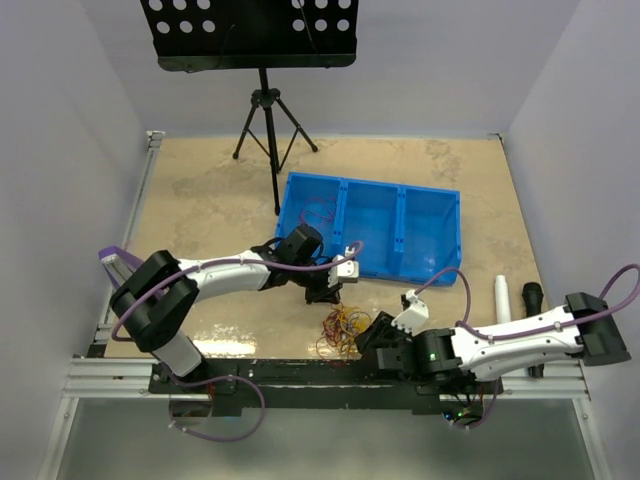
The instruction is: Untangle the cables
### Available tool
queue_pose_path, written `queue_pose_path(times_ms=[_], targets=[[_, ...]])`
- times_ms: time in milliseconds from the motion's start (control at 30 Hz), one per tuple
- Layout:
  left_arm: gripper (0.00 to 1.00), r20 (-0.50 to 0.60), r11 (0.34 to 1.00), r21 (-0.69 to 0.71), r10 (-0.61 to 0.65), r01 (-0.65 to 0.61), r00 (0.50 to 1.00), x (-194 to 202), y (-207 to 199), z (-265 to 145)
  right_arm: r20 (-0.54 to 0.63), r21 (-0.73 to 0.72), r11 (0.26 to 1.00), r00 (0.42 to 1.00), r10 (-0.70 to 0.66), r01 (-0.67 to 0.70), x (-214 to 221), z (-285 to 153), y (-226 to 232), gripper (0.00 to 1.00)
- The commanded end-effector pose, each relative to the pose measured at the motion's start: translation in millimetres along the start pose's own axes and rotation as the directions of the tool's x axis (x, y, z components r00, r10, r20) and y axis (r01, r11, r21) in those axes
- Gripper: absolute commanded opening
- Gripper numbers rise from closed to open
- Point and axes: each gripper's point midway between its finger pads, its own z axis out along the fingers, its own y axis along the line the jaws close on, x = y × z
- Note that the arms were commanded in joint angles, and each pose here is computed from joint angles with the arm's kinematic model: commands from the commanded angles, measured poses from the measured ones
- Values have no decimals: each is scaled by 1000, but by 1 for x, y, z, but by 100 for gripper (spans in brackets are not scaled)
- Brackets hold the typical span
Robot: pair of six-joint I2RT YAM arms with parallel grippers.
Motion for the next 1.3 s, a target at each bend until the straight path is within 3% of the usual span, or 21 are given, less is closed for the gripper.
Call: queue_pose_path(times_ms=[0, 67, 267, 467, 700, 867, 967, 1067, 1167, 1267], targets=[[7, 45, 997, 17, 69, -70, 997, -17, -2, -3, 72, 10, 1000, 997, -29, 28, -6, 12, 16, 43], [0, 19, 997, -6, 80, -80, 997, -13, -2, -10, 83, 36, 998, 995, -57, 55, -4, 21, 16, 43], [0, -54, 993, -58, 99, -102, 994, 3, -4, -32, 123, 37, 997, 990, -73, 69, -11, 32, 29, 31], [0, -109, 984, -139, 94, -109, 990, 16, 2, -59, 160, 19, 994, 981, -110, 108, -14, 44, 48, 0], [0, -212, 935, -311, 108, -172, 971, 35, 16, -120, 199, 78, 986, 967, -163, 150, -19, 45, 49, 0], [0, -341, 860, -456, 67, -228, 937, 53, 38, -178, 237, 75, 994, 967, -91, 75, -43, 25, 41, 0], [0, -325, 816, -528, 61, -235, 944, 50, 41, -217, 256, 34, 998, 965, -51, 43, -57, 15, 46, 0], [0, -287, 825, -499, 131, -265, 949, 42, 25, -221, 254, -45, 993, 963, -92, 107, -63, 20, 75, 0], [0, -230, 845, -467, 171, -263, 958, 40, 13, -211, 230, -97, 982, 963, -138, 164, -57, 42, 108, 30], [0, -210, 852, -466, 157, -240, 965, 40, 15, -206, 215, -113, 967, 956, -199, 227, -45, 66, 137, 41]])
